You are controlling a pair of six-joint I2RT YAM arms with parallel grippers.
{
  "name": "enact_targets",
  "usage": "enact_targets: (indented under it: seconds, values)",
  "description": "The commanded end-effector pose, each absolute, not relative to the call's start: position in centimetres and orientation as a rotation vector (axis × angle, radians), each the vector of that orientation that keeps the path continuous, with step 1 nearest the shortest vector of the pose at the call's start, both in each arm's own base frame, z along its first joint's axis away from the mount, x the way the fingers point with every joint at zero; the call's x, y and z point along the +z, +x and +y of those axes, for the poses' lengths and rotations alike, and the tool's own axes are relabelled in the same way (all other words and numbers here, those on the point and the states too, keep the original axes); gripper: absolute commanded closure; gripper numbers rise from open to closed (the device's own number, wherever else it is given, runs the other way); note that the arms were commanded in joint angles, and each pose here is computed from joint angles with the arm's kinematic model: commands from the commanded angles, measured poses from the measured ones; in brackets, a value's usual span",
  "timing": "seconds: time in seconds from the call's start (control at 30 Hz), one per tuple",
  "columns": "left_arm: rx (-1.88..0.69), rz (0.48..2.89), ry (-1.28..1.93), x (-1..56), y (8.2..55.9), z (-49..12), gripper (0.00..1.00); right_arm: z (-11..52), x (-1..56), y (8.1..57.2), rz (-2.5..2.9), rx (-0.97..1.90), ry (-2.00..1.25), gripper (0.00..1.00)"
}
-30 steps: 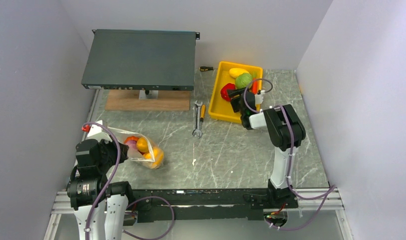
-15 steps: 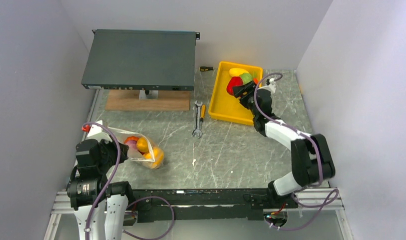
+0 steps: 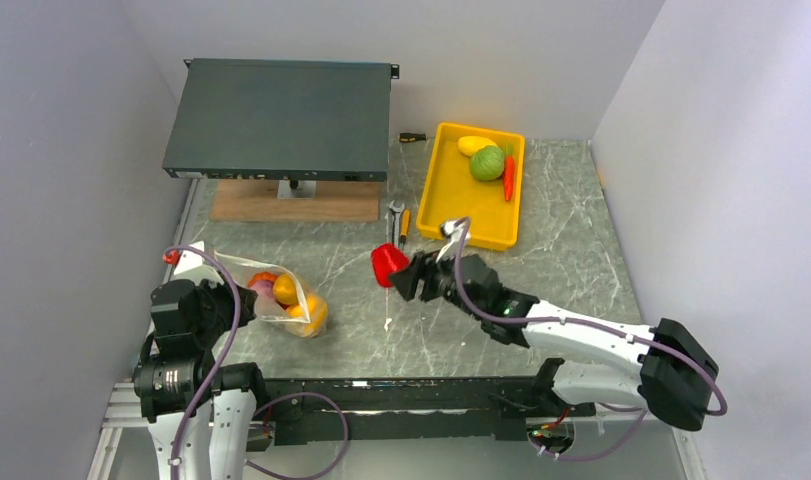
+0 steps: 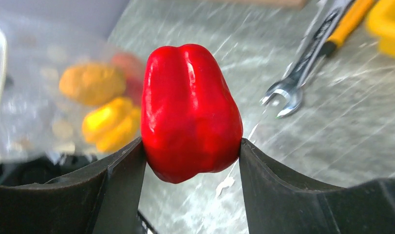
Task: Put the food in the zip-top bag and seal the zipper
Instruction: Place the fake vegetable in the zipper food storage bag.
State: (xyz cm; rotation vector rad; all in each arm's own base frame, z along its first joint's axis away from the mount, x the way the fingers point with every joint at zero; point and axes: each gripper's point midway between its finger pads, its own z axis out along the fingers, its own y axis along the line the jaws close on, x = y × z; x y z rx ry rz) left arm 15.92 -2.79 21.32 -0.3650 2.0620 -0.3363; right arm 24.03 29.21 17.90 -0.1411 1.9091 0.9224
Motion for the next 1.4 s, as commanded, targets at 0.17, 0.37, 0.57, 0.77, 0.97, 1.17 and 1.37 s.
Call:
enact_targets:
  seconds: [0.17, 0.37, 0.57, 0.77, 0.97, 1.17, 1.37]
  values:
    - [-0.332, 2.023, -0.344, 22.0, 16.5, -2.7, 1.0, 35.7, 20.8, 17.8, 1.822, 0.791, -0.458, 1.0]
    - [-0.329, 2.027, -0.35, 22.0, 16.5, -2.6, 1.0, 38.8, 27.7, 16.2, 1.664, 0.802, -0.507, 1.0]
    - [-0.328, 2.029, -0.354, 21.9, 16.5, -2.6, 1.0, 42.9, 31.1, 15.7, 1.606, 0.904, -0.518, 1.0]
    - [-0.327, 2.026, -0.352, 22.0, 16.5, -2.6, 1.0, 47.5, 30.8, 14.7, 1.65, 0.876, -0.592, 1.0]
    - [-0.328, 2.023, -0.348, 22.0, 16.5, -2.6, 1.0, 49.2, 30.9, 13.2, 1.624, 0.838, -0.631, 0.96]
    - [-0.33, 2.02, -0.345, 22.1, 16.4, -2.6, 1.0, 49.4, 32.0, 13.0, 1.613, 0.779, -0.613, 0.91]
    - [-0.332, 2.014, -0.341, 22.2, 16.4, -2.7, 1.0, 50.2, 32.1, 12.0, 1.615, 0.874, -0.592, 0.86]
